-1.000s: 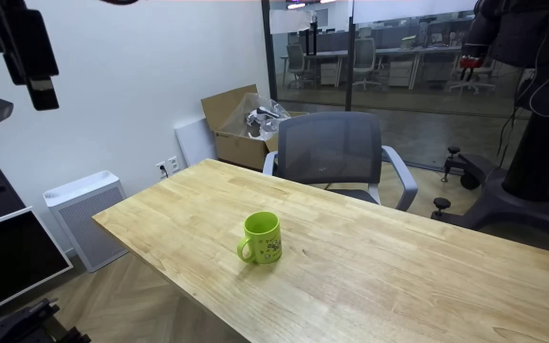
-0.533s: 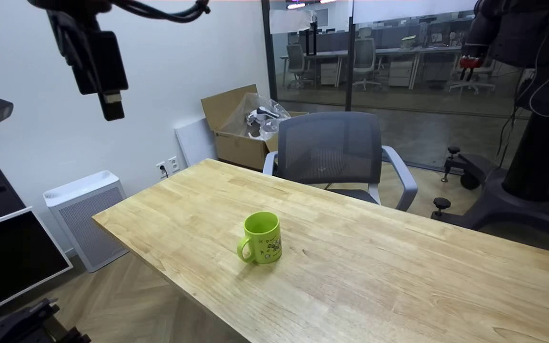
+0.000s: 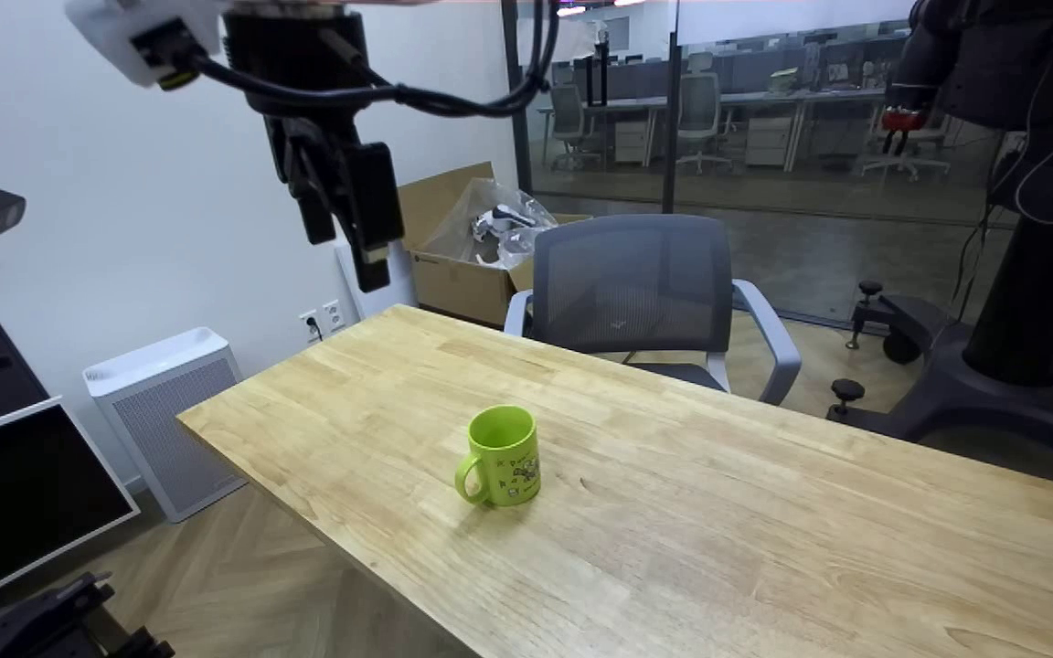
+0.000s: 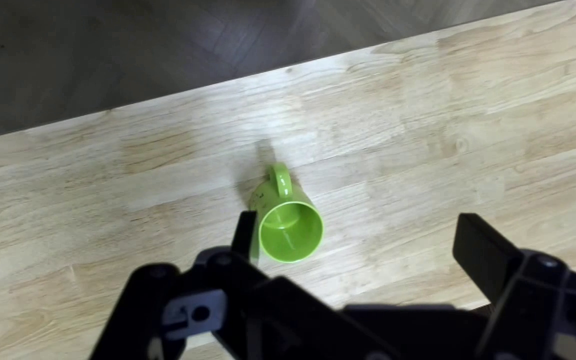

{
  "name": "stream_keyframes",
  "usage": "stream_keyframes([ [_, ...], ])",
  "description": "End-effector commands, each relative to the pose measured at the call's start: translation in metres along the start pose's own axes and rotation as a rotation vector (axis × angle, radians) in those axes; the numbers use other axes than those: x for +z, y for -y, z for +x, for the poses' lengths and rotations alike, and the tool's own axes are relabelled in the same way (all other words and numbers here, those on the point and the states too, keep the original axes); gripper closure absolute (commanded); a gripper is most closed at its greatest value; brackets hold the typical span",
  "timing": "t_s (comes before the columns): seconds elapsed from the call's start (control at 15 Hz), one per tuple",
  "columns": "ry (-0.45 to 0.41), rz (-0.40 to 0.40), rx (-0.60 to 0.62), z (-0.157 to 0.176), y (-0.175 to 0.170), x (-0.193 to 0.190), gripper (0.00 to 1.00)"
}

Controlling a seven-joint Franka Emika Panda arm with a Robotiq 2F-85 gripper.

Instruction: Move the mug to the right

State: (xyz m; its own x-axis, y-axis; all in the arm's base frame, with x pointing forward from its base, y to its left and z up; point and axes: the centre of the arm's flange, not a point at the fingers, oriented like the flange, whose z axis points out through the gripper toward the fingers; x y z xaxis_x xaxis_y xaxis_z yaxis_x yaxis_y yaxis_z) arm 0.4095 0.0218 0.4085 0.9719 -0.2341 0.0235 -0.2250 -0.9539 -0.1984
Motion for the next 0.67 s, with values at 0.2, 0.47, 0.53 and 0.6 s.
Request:
stream_keyframes([
  [0.2, 0.040, -0.071, 0.070, 0.057, -0.025, 0.043, 0.00],
  [0.47, 0.066, -0.072, 0.100, 0.085, -0.039, 0.068, 0.00],
  [0.53, 0.070, -0.075, 0.107, 0.091, -0.041, 0.073, 0.00],
  [0.6, 0.073, -0.084, 0.112, 0.096, -0.043, 0.079, 0.00],
])
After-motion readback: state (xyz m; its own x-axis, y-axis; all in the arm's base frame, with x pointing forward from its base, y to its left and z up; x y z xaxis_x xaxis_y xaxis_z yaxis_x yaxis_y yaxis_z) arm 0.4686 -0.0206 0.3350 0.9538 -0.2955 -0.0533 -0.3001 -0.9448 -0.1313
